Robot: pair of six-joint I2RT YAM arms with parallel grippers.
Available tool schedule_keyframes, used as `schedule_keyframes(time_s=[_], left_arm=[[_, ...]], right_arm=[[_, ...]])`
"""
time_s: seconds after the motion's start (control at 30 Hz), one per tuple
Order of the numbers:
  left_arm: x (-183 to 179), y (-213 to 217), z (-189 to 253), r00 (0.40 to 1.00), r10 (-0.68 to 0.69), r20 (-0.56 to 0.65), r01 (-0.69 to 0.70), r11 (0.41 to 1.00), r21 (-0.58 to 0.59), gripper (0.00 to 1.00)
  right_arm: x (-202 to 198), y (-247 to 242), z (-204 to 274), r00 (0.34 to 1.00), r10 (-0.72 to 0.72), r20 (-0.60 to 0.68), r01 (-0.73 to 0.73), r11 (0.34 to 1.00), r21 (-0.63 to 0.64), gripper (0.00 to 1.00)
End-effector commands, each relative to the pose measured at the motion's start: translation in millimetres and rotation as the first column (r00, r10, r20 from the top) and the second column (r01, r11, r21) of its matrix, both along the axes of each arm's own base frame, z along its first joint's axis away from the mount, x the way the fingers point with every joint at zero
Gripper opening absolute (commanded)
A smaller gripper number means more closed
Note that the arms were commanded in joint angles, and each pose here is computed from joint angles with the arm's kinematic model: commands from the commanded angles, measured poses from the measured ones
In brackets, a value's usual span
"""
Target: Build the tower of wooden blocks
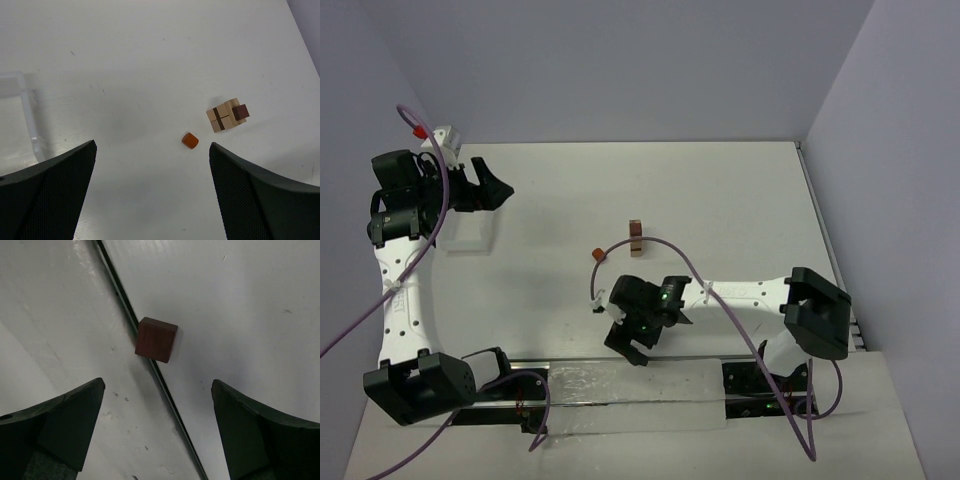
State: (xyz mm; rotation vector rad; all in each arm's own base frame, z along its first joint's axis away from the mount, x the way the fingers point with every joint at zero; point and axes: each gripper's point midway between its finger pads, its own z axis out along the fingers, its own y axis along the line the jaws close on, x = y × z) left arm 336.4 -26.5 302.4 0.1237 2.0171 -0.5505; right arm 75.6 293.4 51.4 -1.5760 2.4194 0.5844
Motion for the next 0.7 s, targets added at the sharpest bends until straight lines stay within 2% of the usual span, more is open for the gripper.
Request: schedule_keyframes(time_s=[0.0,0.4,0.53,0.67], left_arm=[[1,10,20,0.996,0.042,0.083,-0.047,0.997,0.055,0.99],[7,10,19,0.995,0.039,0.094,-0.044,0.998,0.046,0.99],[7,10,20,0.994,0.034,0.100,-0.040,0.998,0.057,0.99],[7,11,22,0.993,0.036,0.111,-0.044,0.997,0.067,0.99]], right_arm=[[-1,38,6,0.990,-0.089,0.106,0.087,0.996,0.027,0.93],[9,47,-5,0.975,-0.128,0.180,0.131,0.991,-0.007,0.81],[8,45,-12,0.977,-0.117,0.177,0.122,0.992,-0.016,0.68],[7,46,-15,0.979,-0.111,0.170,0.115,0.993,-0.012,0.60]])
